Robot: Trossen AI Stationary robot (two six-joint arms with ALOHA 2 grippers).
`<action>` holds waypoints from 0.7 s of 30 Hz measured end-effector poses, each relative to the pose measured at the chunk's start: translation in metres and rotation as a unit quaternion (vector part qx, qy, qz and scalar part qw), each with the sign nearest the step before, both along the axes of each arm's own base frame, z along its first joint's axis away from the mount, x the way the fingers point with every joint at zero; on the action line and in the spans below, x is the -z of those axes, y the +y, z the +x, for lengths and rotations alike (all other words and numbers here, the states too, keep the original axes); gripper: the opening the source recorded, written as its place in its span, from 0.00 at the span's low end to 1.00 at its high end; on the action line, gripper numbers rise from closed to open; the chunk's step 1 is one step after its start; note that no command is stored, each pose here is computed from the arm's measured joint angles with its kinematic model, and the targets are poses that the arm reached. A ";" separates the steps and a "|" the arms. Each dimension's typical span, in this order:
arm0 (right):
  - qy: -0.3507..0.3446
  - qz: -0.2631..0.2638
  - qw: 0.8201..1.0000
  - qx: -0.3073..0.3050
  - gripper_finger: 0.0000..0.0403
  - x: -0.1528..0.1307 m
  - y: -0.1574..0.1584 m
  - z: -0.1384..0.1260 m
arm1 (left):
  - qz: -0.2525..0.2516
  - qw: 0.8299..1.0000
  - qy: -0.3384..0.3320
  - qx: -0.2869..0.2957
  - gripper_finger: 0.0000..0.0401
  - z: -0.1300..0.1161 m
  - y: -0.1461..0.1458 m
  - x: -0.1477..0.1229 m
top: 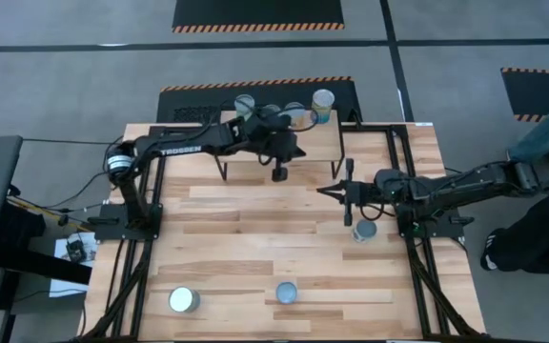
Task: Pick and place cans onto a shelf
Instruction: Put the white mixed vegetables can on the shelf
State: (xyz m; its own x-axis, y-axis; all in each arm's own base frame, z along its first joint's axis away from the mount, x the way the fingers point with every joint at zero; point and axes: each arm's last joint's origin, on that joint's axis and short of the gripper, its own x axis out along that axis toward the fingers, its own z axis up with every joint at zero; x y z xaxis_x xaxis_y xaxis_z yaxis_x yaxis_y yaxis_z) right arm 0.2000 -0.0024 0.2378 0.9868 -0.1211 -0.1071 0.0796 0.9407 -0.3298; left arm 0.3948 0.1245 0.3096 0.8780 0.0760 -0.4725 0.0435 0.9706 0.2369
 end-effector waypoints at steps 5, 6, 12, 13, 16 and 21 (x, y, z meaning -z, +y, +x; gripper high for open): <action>0.000 0.012 1.000 0.002 0.02 0.002 0.000 0.002 | 0.001 0.999 -0.050 -0.001 0.00 -0.026 -0.013 0.014; 0.008 0.019 1.000 0.003 0.02 0.004 0.000 0.003 | -0.001 0.998 -0.060 -0.003 0.00 -0.034 -0.016 0.015; 0.051 0.031 0.998 0.002 0.07 0.019 0.003 0.012 | -0.013 0.993 -0.119 -0.005 0.00 -0.085 -0.039 0.024; 0.062 0.033 0.998 0.001 0.08 0.020 0.004 0.013 | -0.014 0.992 -0.124 -0.002 0.00 -0.093 -0.043 0.027; 0.093 0.061 0.994 0.014 0.10 0.011 0.010 0.018 | -0.016 0.990 -0.142 0.006 0.00 -0.116 -0.055 0.033; 0.203 0.118 0.971 0.038 0.16 -0.002 0.030 0.013 | -0.019 0.986 -0.163 0.014 0.00 -0.147 -0.069 0.044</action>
